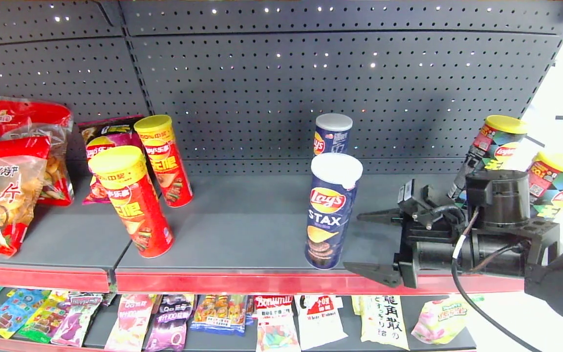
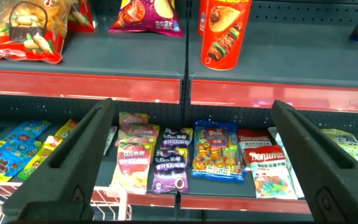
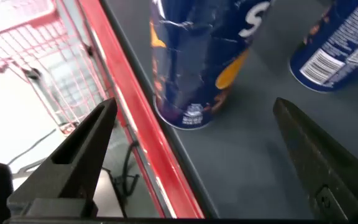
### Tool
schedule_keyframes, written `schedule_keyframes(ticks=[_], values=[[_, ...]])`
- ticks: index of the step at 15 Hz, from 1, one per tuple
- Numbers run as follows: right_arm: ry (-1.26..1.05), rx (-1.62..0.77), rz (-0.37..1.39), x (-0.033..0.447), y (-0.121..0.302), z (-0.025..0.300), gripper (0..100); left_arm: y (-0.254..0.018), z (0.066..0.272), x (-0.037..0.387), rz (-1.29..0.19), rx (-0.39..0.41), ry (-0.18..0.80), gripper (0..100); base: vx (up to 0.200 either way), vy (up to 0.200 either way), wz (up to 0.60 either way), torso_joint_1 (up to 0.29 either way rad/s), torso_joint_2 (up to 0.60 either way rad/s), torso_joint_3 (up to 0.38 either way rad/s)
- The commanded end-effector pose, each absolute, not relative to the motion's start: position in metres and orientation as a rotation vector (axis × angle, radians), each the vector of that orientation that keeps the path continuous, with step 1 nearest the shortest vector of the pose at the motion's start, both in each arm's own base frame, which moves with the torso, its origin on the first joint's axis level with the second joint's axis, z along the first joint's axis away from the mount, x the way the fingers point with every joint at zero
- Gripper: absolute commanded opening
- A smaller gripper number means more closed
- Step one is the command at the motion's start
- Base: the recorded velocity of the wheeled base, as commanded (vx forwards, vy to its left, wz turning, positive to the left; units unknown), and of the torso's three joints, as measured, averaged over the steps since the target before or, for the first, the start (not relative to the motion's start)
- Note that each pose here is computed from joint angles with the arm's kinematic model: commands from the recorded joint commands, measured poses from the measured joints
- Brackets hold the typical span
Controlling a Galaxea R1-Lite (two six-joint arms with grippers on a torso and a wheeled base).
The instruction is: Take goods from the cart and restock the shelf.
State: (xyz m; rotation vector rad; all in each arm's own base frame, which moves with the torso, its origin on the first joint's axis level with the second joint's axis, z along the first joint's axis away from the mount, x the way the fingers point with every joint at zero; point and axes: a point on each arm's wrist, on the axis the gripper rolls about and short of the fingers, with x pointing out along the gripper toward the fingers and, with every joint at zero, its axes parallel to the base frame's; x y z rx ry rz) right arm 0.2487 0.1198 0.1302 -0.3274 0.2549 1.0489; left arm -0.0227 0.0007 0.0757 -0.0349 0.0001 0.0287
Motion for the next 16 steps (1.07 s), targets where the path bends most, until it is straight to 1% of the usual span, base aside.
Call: schedule_keyframes(ticks=[1, 6, 10, 16], values=[[0.263, -0.341, 1.030, 0.249, 0.120, 0.128, 100, 0.001, 0.076, -0.023, 0.029, -0.035, -0.001, 100, 0.000, 0.000, 0.00, 0.000, 0.00, 0.000], [0.294, -0.370, 0.977, 0.253, 0.128, 0.122, 100, 0.001, 0.076, -0.023, 0.029, -0.035, -0.001, 100, 0.000, 0.000, 0.00, 0.000, 0.00, 0.000], [0.290, -0.376, 0.996, 0.257, 0.138, 0.120, 100, 0.001, 0.076, -0.023, 0.029, -0.035, -0.001, 100, 0.000, 0.000, 0.00, 0.000, 0.00, 0.000], [0.324, -0.392, 0.923, 0.264, 0.140, 0.114, 100, 0.001, 0.076, -0.023, 0.029, -0.037, -0.001, 100, 0.000, 0.000, 0.00, 0.000, 0.00, 0.000]])
